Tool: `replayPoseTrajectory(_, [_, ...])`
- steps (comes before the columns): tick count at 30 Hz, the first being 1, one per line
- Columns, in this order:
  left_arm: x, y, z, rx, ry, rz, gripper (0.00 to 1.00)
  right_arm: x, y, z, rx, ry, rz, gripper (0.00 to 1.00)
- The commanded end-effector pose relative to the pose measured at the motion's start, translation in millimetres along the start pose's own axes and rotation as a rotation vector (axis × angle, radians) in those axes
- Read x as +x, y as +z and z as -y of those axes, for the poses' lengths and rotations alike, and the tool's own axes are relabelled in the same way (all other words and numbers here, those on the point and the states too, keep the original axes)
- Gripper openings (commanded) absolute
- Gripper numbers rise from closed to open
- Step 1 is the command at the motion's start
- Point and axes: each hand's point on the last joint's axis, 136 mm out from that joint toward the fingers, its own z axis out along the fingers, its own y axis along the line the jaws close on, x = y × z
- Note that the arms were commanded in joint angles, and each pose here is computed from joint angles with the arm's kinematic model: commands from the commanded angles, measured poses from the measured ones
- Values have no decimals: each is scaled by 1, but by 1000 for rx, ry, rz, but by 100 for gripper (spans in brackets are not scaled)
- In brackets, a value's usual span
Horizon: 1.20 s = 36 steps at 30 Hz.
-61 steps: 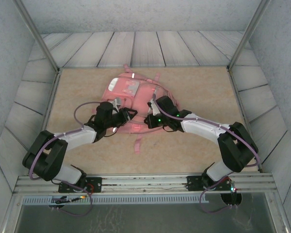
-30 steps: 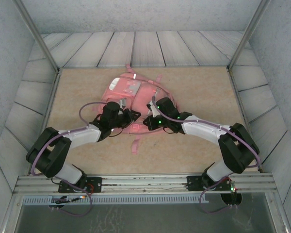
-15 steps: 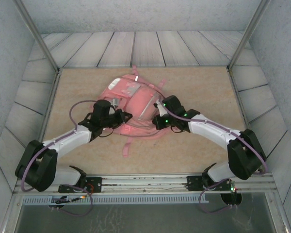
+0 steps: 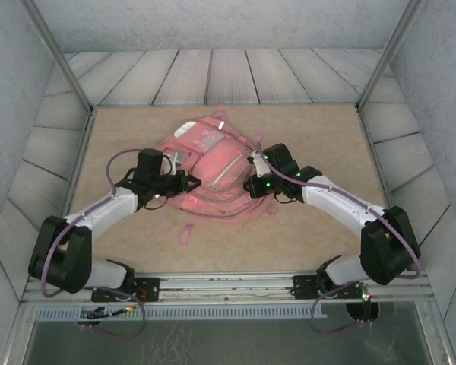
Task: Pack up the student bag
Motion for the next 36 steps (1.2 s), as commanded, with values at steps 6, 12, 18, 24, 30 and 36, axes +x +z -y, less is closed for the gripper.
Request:
replayPoseTrajectory(6, [-75, -9, -44, -183, 92, 138, 2, 28, -22, -21, 16, -127, -101, 0])
replayPoseTrajectory(12, [-78, -3, -31, -111, 131, 115, 23, 13, -10, -46, -39, -136, -81, 0])
replayPoseTrajectory(18, [-53, -18, -11, -37, 108, 84, 56, -14, 1, -50, -25, -82, -10, 0])
replayPoseTrajectory(24, [-21, -31, 29, 154, 54, 107, 68, -22, 12, -55, -58, -69, 13, 0])
replayPoseTrajectory(30, [13, -14, 52, 226, -3, 61, 69, -22, 19, -57, -71, -65, 14, 0])
replayPoseTrajectory(36, [27, 10, 61, 271, -97, 53, 69, -23, 16, -58, -77, -72, 28, 0])
